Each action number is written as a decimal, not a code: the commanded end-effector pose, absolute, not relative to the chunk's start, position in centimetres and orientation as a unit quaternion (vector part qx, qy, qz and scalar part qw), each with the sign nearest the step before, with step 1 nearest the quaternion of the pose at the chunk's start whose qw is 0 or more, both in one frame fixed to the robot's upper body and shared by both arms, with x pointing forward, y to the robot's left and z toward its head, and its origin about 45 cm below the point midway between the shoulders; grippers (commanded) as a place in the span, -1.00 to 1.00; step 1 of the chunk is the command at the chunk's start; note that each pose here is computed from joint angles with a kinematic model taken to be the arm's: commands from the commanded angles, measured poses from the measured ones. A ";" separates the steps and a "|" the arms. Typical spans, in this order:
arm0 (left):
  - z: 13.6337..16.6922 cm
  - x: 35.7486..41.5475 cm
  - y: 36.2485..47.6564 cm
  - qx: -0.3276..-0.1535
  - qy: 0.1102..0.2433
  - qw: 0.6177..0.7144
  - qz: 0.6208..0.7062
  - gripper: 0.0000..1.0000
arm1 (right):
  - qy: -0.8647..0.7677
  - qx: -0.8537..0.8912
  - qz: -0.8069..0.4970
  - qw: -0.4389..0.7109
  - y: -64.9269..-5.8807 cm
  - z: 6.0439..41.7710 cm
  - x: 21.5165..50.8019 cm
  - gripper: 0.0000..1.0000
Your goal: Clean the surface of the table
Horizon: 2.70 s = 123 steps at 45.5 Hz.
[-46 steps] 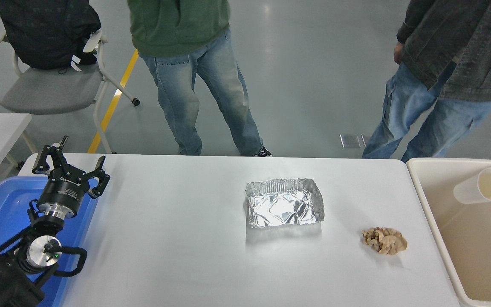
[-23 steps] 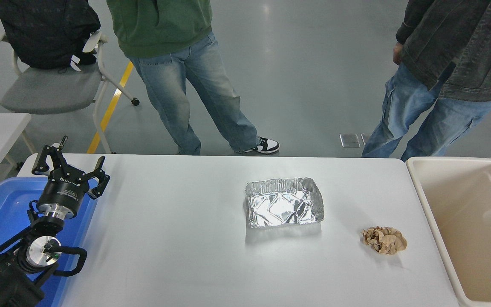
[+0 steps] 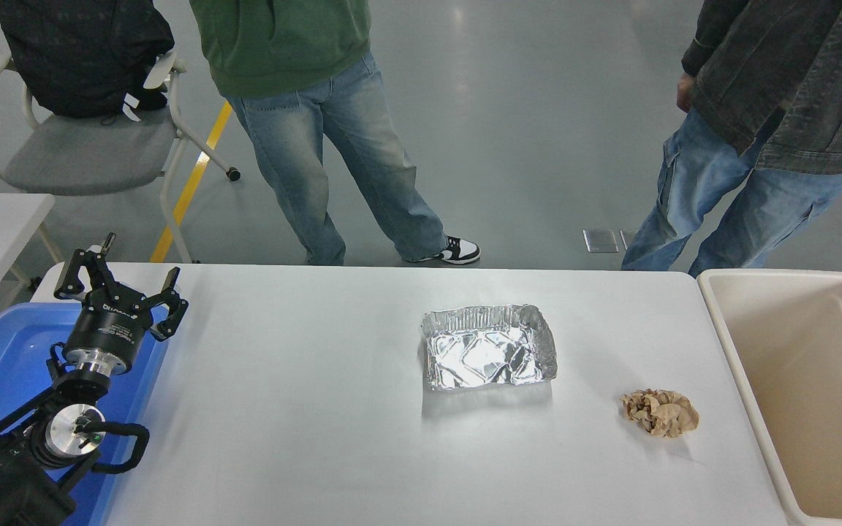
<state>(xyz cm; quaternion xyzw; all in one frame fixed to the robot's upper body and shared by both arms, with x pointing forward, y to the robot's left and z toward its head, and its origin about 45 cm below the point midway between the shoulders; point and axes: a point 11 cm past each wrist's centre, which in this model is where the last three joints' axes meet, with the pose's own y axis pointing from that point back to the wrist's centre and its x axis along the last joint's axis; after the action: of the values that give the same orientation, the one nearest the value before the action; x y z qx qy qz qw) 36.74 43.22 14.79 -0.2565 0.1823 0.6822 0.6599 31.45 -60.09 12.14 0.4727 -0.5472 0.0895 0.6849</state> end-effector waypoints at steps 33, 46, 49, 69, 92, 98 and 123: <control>14.80 36.74 43.2 -0.257 0.182 0.660 0.682 0.98 | -0.643 0.425 0.089 0.631 -61.0 14.5 32.6 0.95; 14.80 36.74 43.2 -0.257 0.182 0.660 0.682 0.98 | -0.742 0.442 0.008 0.504 -61.4 16.1 33.6 0.95; 14.80 36.74 43.2 -0.257 0.182 0.660 0.682 0.98 | -0.754 0.448 -0.005 0.480 -61.3 16.3 33.9 0.95; 14.80 36.74 43.2 -0.257 0.182 0.660 0.682 0.98 | -0.807 0.502 -0.084 0.299 -59.9 17.9 36.1 0.96; 14.80 36.74 43.2 -0.257 0.182 0.660 0.682 0.98 | -0.754 0.614 -0.227 -0.050 -46.3 17.7 41.7 0.97; 14.80 36.74 43.2 -0.257 0.182 0.660 0.682 0.98 | -0.750 0.612 -0.243 -0.062 -44.9 16.7 42.0 0.97; 14.80 36.74 43.2 -0.257 0.182 0.660 0.682 0.98 | -0.715 0.622 -0.271 -0.169 -42.8 16.7 42.3 0.97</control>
<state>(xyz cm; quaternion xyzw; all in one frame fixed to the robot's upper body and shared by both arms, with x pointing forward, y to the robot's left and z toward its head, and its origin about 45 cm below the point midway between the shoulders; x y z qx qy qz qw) 36.74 43.22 14.80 -0.2566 0.1823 0.6822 0.6599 42.22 -43.39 16.46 0.6207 -0.7249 -0.2694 -0.1293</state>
